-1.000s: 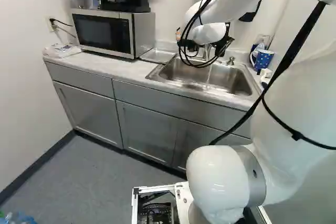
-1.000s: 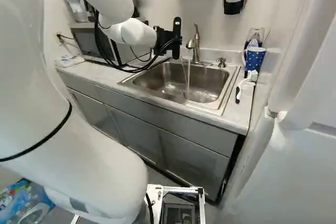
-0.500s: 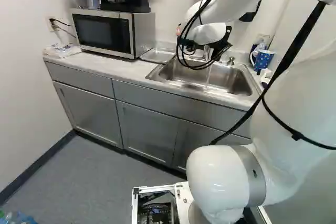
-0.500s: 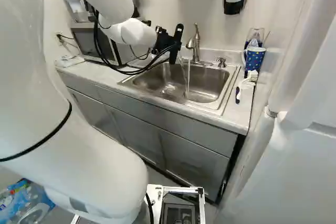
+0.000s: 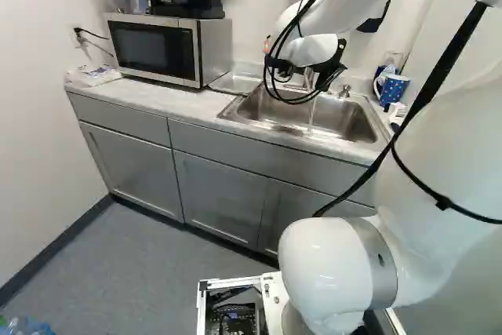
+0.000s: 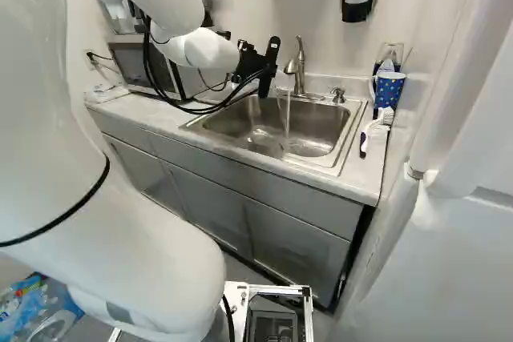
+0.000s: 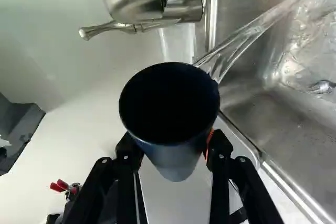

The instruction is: Rinse the cup and place it in the tray

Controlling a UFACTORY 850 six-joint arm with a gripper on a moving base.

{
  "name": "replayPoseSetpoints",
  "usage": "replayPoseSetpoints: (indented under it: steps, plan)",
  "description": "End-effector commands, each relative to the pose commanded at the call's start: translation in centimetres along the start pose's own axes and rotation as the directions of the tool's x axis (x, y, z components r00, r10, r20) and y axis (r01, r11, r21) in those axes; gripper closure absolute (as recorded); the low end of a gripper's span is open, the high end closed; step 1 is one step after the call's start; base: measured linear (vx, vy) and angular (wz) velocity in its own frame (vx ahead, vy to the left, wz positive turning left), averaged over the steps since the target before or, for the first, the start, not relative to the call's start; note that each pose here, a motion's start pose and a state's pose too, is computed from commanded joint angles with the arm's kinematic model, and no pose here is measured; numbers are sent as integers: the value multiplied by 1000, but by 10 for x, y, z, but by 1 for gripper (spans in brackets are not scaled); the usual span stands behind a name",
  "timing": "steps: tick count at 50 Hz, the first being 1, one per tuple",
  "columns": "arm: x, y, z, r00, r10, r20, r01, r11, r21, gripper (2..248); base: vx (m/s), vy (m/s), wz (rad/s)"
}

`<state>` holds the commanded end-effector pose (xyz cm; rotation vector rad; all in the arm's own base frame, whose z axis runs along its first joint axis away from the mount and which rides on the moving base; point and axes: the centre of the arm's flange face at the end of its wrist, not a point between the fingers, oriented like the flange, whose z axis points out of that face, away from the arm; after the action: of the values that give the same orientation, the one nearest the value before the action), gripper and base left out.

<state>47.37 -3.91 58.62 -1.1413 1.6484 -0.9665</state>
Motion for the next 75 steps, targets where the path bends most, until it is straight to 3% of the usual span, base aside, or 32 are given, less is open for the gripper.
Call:
replayPoseSetpoints:
  steps: [75]
  plan:
    - [0,0,0,1000,0,0,0,1000,0,124,0,0,0]
